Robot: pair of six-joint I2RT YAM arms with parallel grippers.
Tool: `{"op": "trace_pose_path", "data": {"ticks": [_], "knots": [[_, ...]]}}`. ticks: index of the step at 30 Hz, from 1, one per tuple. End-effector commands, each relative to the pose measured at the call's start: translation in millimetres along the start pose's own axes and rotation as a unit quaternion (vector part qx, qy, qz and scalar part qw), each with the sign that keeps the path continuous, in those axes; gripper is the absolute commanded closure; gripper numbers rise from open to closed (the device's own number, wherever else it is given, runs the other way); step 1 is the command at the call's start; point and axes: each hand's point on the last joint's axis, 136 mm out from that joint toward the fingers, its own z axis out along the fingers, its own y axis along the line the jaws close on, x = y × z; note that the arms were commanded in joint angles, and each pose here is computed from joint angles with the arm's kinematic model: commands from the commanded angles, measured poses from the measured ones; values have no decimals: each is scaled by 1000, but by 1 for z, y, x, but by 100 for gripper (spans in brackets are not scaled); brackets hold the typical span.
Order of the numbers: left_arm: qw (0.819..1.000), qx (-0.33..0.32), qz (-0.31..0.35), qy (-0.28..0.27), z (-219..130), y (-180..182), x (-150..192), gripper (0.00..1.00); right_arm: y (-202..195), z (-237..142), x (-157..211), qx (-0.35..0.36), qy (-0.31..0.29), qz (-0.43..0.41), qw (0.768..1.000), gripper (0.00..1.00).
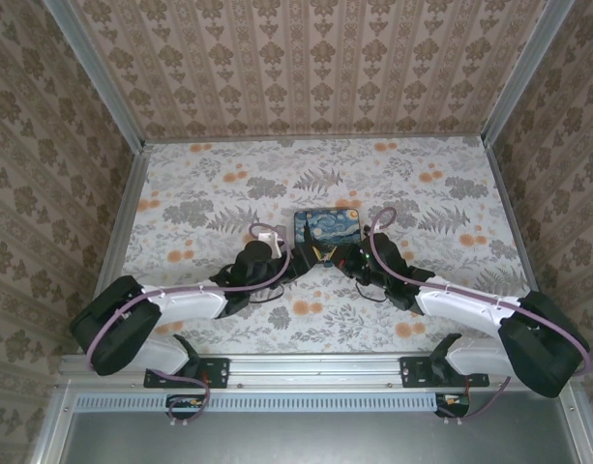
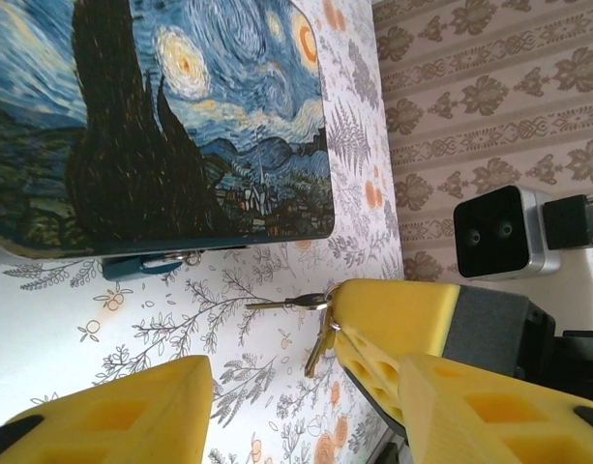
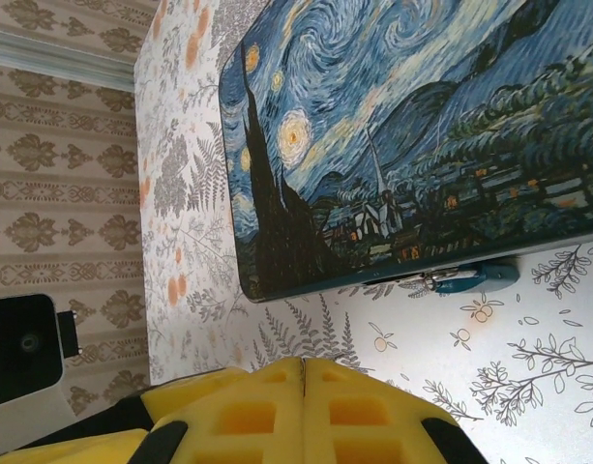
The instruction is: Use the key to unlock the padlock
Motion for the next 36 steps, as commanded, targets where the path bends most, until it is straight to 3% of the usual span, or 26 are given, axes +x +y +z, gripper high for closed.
{"op": "trace_pose_path", "data": {"ticks": [1, 36], "knots": [[999, 32, 16, 0, 6, -20, -3, 48, 20, 2, -8, -29, -8, 10, 1000, 100], [999, 34, -3, -11, 21, -12, -14, 80, 16, 5, -1, -33, 7, 14, 999, 100]]}}
